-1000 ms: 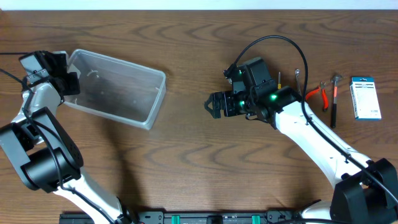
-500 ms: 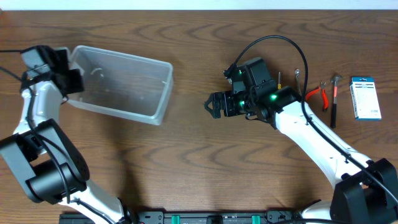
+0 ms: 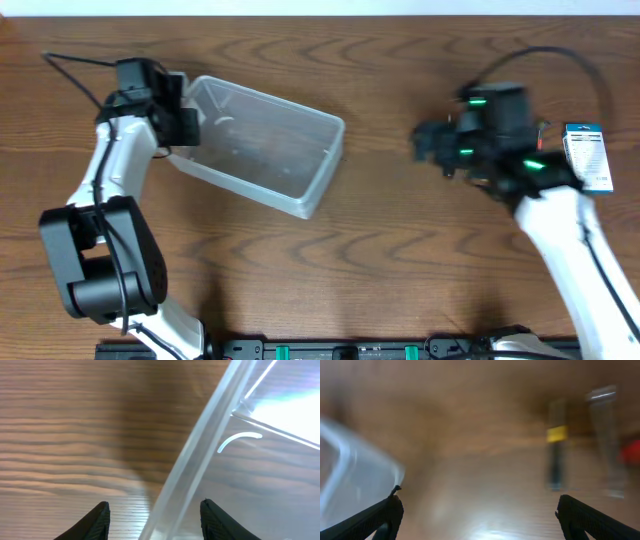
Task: Pack container
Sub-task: 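Slide the container right toward table center with the left gripper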
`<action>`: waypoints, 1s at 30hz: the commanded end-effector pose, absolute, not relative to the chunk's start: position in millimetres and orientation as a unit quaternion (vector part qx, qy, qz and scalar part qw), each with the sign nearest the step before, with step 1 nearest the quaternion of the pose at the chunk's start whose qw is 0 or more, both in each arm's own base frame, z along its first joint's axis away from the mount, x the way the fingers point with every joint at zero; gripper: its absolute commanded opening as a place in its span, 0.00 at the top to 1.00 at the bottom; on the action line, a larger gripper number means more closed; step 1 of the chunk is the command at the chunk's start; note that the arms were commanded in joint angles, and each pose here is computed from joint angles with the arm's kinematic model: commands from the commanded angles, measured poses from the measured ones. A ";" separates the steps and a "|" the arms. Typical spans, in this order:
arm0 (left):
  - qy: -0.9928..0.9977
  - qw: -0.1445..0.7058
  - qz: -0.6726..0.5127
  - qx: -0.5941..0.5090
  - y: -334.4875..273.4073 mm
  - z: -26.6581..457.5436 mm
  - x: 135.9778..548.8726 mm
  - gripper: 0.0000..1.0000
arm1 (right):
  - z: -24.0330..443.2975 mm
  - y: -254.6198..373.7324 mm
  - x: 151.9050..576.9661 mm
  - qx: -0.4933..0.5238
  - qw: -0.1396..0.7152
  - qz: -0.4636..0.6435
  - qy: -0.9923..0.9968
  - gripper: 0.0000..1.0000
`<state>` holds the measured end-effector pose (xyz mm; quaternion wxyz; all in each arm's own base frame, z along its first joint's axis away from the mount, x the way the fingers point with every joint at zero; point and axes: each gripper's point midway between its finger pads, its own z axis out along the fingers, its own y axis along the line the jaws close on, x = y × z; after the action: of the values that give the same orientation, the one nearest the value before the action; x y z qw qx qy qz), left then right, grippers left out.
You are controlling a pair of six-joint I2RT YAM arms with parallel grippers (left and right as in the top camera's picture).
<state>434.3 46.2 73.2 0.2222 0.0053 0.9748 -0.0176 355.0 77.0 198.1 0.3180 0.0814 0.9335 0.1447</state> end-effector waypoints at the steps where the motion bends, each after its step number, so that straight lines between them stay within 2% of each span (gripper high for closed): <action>1: 0.973 0.228 -0.039 -0.010 21.1 85.1 434.2 0.94 | 233.1 32.5 351.6 0.139 0.369 0.123 0.911 0.01; 7: 0.974 0.225 0.006 -0.010 -1.7 84.0 434.5 0.94 | 251.0 6.3 331.0 0.158 0.387 0.105 0.902 0.01; 16: 0.959 0.248 0.115 -0.074 -13.2 92.1 433.3 0.94 | 241.2 11.2 318.9 0.156 0.357 0.112 0.914 0.01; 25: 0.942 0.264 0.108 -0.176 -11.0 93.7 432.7 0.94 | 237.9 13.1 315.1 0.149 0.348 0.114 0.919 0.01; 30: 0.946 0.225 0.103 -0.207 -14.3 77.7 411.3 0.94 | 236.8 13.6 313.8 0.147 0.345 0.114 0.920 0.01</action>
<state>420.0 -13.3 74.8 0.2248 -0.1620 0.9540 0.1146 313.5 13.7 230.6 0.3385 0.1544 0.9214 0.1124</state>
